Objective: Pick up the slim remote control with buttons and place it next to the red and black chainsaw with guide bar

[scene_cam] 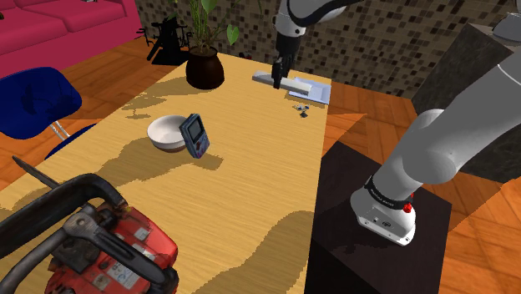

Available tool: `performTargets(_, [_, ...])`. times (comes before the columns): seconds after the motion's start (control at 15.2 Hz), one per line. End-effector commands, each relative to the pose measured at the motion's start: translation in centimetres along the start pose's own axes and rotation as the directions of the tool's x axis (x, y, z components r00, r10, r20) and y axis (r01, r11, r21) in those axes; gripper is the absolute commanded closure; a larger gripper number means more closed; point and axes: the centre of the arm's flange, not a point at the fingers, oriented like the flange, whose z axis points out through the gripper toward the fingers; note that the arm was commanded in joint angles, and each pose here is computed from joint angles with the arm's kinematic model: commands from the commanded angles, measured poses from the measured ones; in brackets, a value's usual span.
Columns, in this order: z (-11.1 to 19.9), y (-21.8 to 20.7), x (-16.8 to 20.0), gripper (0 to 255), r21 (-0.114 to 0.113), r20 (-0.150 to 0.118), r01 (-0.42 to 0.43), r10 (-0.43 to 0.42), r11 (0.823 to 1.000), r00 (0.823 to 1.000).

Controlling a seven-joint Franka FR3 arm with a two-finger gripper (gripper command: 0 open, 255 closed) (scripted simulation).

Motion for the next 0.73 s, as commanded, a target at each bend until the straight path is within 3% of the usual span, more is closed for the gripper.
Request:
performTargets(0.0, [-1.2, -0.1, 0.0, 255, 0.000, 0.000, 0.000, 0.000, 1.000, 1.000])
performTargets(0.66, [-6.4, -0.2, 0.0, 255, 0.000, 0.000, 0.000, 0.000, 1.000, 1.000])
